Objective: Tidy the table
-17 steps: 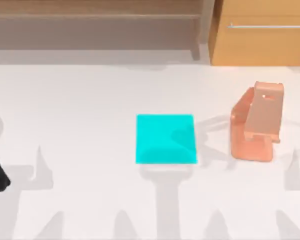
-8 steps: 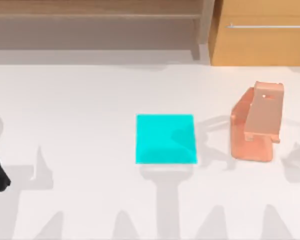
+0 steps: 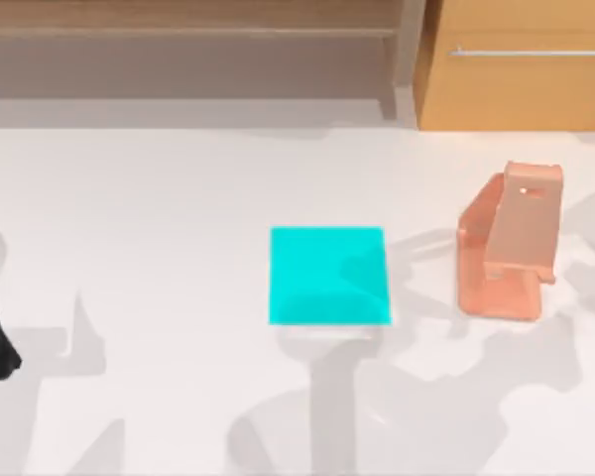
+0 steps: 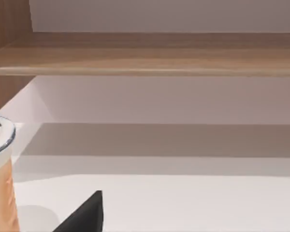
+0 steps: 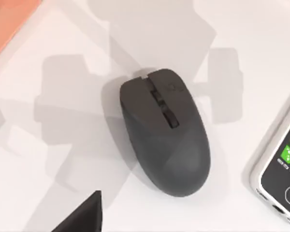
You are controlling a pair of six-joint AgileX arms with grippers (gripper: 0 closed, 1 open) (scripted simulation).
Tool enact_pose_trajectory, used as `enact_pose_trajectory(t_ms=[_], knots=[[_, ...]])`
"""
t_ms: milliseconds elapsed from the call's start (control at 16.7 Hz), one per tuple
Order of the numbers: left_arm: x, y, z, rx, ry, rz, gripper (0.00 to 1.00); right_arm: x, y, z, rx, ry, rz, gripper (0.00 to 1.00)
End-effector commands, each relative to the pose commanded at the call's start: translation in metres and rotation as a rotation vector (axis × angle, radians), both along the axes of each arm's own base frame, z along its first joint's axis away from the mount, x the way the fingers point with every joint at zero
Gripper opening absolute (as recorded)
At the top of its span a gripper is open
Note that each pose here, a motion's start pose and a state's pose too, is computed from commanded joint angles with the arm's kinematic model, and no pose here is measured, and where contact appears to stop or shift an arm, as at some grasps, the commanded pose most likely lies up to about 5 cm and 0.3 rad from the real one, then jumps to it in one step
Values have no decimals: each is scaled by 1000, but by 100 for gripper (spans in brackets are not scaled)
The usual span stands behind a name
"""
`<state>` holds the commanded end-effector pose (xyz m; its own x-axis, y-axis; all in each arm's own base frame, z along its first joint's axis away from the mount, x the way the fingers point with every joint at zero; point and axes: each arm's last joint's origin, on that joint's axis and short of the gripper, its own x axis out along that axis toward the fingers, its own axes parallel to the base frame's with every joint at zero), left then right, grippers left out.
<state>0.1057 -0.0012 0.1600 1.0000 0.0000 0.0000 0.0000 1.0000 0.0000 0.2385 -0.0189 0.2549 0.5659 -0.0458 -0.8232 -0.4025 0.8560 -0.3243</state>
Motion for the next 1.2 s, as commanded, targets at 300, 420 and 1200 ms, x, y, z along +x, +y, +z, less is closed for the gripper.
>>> enact_pose_trajectory(t_ms=[300,420,1200], knots=[[0,0,0,0,0,0,100,76,-14,-20,-58,341,172,100],[0,0,0,0,0,0,100,100,-19,-35,-59,450,233,100],[0,0,0,0,0,0,100,132,-26,-73,-47,606,331,100]])
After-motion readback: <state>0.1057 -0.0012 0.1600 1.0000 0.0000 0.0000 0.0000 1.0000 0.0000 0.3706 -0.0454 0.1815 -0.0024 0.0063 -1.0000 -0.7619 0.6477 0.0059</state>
